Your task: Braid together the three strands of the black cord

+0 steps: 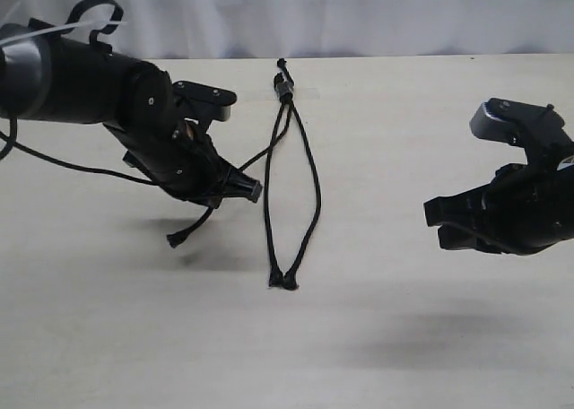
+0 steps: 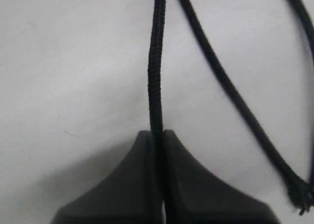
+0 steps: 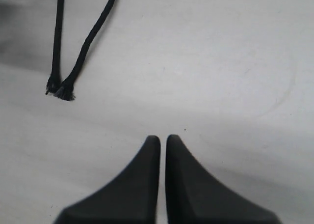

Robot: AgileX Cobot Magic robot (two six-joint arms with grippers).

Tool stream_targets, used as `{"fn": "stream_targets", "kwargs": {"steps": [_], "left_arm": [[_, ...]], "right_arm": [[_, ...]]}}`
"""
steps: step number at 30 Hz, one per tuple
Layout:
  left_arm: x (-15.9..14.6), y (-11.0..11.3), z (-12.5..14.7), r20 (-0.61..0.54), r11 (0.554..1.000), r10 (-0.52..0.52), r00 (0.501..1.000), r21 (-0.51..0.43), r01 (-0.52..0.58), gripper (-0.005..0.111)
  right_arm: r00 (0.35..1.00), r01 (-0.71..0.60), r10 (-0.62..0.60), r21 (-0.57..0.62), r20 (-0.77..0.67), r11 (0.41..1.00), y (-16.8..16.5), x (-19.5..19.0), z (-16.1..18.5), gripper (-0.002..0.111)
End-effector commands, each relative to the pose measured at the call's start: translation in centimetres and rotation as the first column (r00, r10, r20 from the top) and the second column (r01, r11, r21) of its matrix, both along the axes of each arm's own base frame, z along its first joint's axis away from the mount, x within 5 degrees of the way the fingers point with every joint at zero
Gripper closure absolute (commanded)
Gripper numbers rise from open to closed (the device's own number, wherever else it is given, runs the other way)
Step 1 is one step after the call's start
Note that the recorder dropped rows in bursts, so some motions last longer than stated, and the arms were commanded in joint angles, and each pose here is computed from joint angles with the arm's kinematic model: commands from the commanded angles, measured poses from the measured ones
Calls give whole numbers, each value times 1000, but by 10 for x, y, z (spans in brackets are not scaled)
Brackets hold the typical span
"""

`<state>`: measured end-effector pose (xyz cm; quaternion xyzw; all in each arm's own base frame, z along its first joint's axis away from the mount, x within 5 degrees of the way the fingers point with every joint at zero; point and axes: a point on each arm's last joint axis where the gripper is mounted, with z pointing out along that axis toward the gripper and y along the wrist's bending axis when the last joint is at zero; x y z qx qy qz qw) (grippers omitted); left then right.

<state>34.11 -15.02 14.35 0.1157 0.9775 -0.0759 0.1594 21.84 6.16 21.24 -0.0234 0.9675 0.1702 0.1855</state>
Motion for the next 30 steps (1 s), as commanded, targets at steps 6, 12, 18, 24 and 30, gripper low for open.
{"fn": "stream_targets", "kwargs": {"steps": [6, 12, 18, 24, 30], "left_arm": [[-17, 10, -21, -29, 1000, 26, 999, 8, -26, 107], [-18, 10, -22, -43, 1000, 25, 999, 12, -25, 86], [-22, 16, -10, -94, 999, 53, 994, 5, -53, 66], [-21, 50, 19, -93, 988, 152, 984, -19, -154, 66], [-48, 98, 38, -57, 959, 278, 959, -33, -280, 66]], "right_arm": [[1000, -12, 12, -4, 12, 1000, 1, 2, 2, 103], [999, -38, 38, -8, 9, 999, 1, 1, 1, 103], [998, -63, 63, -5, 26, 998, 3, 4, 8, 103], [992, -98, 96, 12, 81, 995, 10, 16, 35, 103], [957, -283, 281, 17, 77, 959, 77, 26, 37, 103]]}}
